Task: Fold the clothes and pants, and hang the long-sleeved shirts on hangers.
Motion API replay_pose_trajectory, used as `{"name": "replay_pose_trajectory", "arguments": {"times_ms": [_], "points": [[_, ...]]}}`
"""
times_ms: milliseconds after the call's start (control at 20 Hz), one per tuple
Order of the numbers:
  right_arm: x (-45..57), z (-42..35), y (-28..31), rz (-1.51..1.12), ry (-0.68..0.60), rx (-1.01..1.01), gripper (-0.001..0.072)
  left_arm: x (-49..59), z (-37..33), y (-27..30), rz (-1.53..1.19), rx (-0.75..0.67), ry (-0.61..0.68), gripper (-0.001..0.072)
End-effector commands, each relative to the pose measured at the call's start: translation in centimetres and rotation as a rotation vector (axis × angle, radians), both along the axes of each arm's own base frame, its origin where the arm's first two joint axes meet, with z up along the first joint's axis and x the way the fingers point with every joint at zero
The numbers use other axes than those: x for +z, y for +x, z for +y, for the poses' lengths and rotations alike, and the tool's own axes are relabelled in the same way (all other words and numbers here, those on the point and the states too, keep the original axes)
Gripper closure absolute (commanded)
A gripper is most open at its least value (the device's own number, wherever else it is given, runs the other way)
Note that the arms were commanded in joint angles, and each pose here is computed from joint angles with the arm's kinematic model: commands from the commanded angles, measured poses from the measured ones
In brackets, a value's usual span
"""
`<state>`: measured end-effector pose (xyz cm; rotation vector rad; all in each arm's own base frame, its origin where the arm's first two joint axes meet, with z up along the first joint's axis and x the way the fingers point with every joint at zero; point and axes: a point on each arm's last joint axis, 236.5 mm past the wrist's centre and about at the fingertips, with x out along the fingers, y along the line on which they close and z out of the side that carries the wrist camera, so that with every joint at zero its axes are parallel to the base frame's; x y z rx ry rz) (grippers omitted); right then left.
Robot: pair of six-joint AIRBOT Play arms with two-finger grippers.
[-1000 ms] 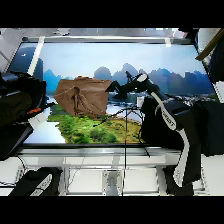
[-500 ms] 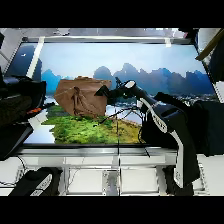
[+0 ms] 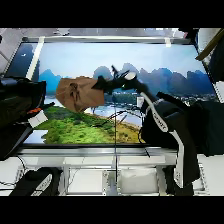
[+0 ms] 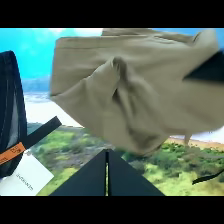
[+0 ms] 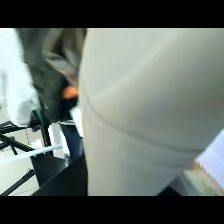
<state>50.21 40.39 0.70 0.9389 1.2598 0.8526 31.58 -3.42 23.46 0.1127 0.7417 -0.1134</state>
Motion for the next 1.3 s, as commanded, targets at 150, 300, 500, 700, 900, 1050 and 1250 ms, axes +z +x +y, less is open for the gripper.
{"name": "replay_pose_trajectory", "arguments": {"times_ms": [150, 300, 500, 700, 900, 1050, 1250], "points": [[8.2, -18.7, 3.9, -0.093, -0.148, -0.068, 0.0684, 1.4, 0.1, -1.0, -0.043, -0.001, -0.005, 0.0694], [9.5, -31.3, 2.3, -0.068, -0.327, -0.161, 0.0684, 1.4, 0.1, -1.0, -0.045, -0.001, -0.006, 0.0695], [13.1, -48.0, -1.8, -0.045, -0.506, -0.415, 0.0684, 1.7, 0.1, -0.7, -0.062, -0.001, -0.008, 0.0695], [16.1, -60.0, -9.6, 0.023, -0.615, -0.648, 0.0684, 1.7, 0.1, -0.7, -0.062, -0.001, -0.009, 0.0695], [14.3, -65.4, -19.8, 0.216, -0.745, -0.723, 0.0684, 1.7, -0.2, -0.8, -0.060, -0.007, -0.018, 0.0695], [11.4, -66.9, -26.1, 0.349, -0.729, -0.844, 0.0684, 1.7, -0.4, -0.8, -0.060, -0.013, -0.028, 0.0695], [4.7, -66.5, -34.6, 0.547, -0.650, -1.010, 0.0684, 1.7, -0.4, -0.8, -0.060, -0.013, -0.028, 0.0695]]}}
